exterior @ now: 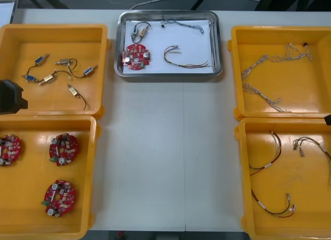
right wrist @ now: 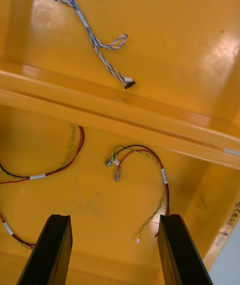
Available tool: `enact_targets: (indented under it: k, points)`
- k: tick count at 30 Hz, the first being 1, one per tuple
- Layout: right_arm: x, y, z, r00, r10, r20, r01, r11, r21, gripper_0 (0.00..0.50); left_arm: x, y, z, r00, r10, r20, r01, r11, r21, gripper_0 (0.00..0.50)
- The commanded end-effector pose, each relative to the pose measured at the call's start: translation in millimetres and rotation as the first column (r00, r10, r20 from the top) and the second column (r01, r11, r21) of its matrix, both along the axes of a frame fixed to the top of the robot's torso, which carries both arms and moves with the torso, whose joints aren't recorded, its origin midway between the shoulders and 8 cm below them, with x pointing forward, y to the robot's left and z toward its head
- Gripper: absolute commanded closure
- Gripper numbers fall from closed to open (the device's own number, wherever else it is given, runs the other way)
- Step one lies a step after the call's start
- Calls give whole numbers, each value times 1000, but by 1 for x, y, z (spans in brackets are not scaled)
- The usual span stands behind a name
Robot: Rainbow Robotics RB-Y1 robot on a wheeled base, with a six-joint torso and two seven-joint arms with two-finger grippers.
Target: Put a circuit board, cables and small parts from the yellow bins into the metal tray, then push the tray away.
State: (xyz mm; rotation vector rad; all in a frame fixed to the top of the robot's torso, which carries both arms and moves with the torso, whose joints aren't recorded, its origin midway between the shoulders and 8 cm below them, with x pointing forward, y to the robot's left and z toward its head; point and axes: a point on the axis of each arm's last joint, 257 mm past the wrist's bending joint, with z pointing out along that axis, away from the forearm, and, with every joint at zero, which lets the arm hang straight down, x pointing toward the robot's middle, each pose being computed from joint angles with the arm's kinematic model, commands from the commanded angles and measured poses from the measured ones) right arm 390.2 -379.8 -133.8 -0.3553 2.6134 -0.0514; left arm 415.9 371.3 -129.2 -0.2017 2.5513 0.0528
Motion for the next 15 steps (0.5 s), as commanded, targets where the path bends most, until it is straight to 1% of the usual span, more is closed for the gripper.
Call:
enact_targets:
  k: [1, 8, 15]
  points:
    - [-10, -27, 4, 994, -112, 10, 112, 993, -36, 0, 3, -2, 12, 999, -11, 46, 11, 1000, 1, 0]
    - [-23, -27, -19, 979, -201, -46, 202, 979, 20, 0, 3, -2, 12, 999, -11, 46, 11, 1000, 1, 0]
    - [-29, -22, -31, 963, -259, -75, 264, 962, 68, 0, 3, -2, 12, 999, -11, 46, 11, 1000, 1, 0]
